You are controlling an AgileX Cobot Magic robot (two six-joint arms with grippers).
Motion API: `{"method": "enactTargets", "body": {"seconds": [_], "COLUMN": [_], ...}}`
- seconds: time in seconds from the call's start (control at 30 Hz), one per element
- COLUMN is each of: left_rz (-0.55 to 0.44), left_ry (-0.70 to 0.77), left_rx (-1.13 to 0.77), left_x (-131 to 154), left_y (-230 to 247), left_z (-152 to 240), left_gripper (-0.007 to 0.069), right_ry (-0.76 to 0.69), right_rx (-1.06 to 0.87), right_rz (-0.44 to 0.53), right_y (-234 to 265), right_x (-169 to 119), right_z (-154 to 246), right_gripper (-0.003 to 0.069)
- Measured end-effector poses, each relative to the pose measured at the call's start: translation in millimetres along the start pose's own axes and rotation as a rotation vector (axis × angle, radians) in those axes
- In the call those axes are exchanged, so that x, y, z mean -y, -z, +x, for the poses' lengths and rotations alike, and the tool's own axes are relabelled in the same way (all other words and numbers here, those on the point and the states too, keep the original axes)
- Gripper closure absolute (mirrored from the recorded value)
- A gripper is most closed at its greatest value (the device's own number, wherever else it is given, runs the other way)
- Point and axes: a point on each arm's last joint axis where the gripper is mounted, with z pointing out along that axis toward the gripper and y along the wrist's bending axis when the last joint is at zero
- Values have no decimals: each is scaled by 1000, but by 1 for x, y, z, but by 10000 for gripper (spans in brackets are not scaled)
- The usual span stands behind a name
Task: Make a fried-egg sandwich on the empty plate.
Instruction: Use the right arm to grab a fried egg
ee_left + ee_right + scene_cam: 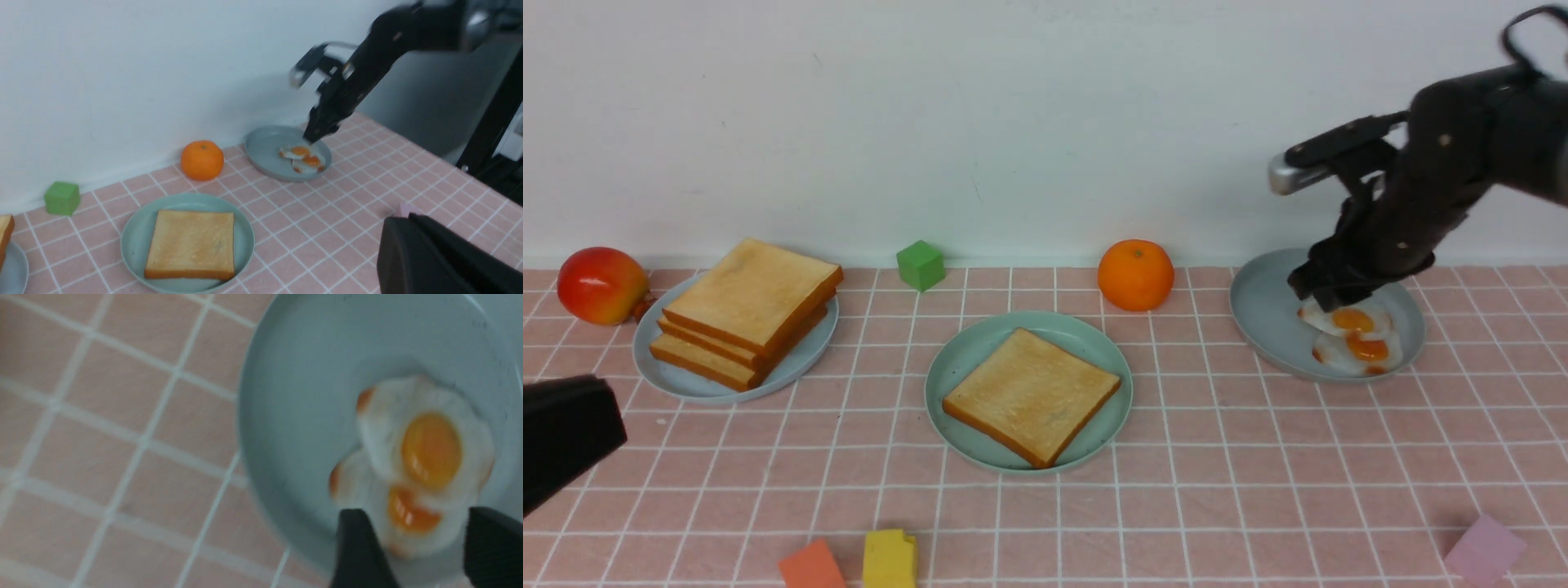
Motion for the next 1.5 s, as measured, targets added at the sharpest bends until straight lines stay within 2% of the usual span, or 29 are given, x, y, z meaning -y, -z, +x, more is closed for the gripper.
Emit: {"method": "enactTargets", "body": {"seconds": [0.13, 0.23, 0.43, 0.73, 0.87, 0.97, 1.0, 1.03, 1.3, 1.5], "left_rz": [0, 0, 0, 1, 1, 1, 1, 1, 1, 0], "left_ry": [0, 0, 0, 0, 0, 0, 0, 0, 0, -1], "left_rx": [3, 3, 3, 6, 6, 6, 6, 6, 7, 7], "left_x": [0, 0, 0, 0, 0, 0, 0, 0, 0, 0], "left_y": [0, 0, 0, 0, 0, 0, 0, 0, 0, 0], "left_z": [0, 0, 0, 0, 0, -1, -1, -1, -1, -1], "left_gripper": [638, 638, 638, 638, 638, 638, 638, 638, 638, 638], "right_ry": [44, 49, 89, 144, 160, 167, 167, 167, 174, 174], "right_rx": [-50, -70, -84, -78, -77, -76, -77, -77, -77, -66], "right_rz": [29, 27, 57, 109, 110, 105, 104, 104, 106, 112], "right_y": [-39, -60, -81, -85, -86, -87, -87, -87, -88, -82], "right_x": [3, 2, 3, 8, 8, 7, 7, 7, 7, 8], "right_z": [-5, -8, -8, -10, -9, -10, -9, -9, -9, -12], "right_gripper": [155, 123, 112, 113, 141, 189, 225, 225, 442, 486]}}
